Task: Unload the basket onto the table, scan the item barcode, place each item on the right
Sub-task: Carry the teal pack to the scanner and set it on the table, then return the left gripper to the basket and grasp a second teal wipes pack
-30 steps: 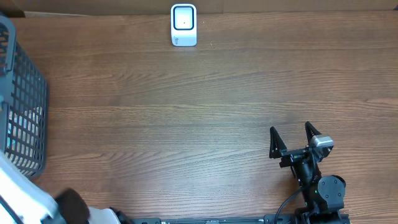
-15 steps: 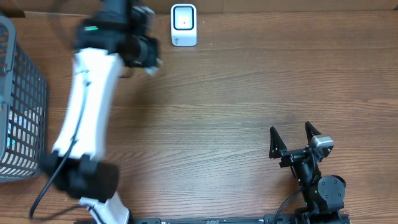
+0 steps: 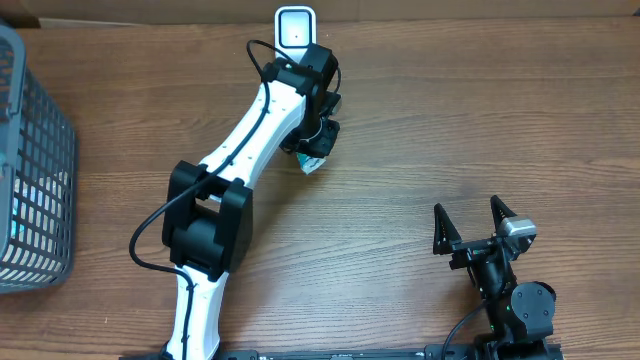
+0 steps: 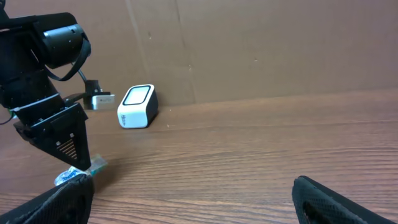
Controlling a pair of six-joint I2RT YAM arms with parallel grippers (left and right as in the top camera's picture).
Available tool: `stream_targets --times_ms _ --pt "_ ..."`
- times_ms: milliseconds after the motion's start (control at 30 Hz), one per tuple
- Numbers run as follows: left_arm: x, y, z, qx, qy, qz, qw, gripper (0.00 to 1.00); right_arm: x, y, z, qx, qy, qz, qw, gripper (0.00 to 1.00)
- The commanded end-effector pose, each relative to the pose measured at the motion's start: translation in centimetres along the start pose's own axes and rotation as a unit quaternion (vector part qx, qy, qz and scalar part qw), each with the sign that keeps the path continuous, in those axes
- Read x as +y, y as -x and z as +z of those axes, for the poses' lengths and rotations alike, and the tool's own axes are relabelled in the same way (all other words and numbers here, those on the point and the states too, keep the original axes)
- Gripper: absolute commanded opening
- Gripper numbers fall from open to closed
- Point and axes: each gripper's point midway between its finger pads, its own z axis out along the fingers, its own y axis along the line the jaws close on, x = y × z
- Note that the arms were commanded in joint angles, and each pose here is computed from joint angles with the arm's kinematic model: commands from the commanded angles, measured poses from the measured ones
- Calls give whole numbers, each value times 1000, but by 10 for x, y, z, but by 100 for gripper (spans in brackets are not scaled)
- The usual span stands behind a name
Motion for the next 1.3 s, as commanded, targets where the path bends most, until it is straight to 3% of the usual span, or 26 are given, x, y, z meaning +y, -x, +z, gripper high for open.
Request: stream_targets --times_ms 0,267,533,567,600,633,667,733,767,800,900,933,1067,1267 --pt "0 5 -5 -12 -1 6 1000 4 -2 -2 0 -2 -4 1 1000 100" --pt "-1 14 -21 -30 -2 4 1000 4 -2 -2 0 -2 -4 1 1000 100" --pt "0 36 -98 -86 -3 6 996 4 -2 -2 0 -2 -4 1 1000 100" --pt "1 37 -109 -93 -2 7 996 8 -2 -2 0 -2 -4 1 1000 100" --pt "3 37 -123 -101 -1 7 995 24 -2 -2 0 -2 -4 1 1000 100" --pt "5 37 -128 -105 -1 8 994 28 -2 -2 0 -2 -4 1 1000 100" --pt "7 36 -140 -111 -1 8 994 28 -2 -2 0 -2 -4 1 1000 100" --pt "9 34 -153 -119 -3 5 993 13 -2 -2 0 -2 -4 1 1000 100" --pt "10 34 -159 -122 -3 4 992 11 -2 -2 0 -2 -4 1 1000 100" --pt "11 33 -162 -124 -2 3 992 14 -2 -2 0 -2 -4 1 1000 100" --pt "11 28 -163 -116 -2 1 993 47 -2 -2 0 -2 -4 1 1000 100" --pt "12 27 -163 -113 -1 3 994 49 -2 -2 0 -2 -4 1 1000 100" --pt "38 24 -205 -161 6 -38 986 48 -2 -2 0 -2 -4 1 1000 100" --pt "157 -21 -322 -302 56 -230 923 54 -2 -2 0 -2 -4 1 1000 100"
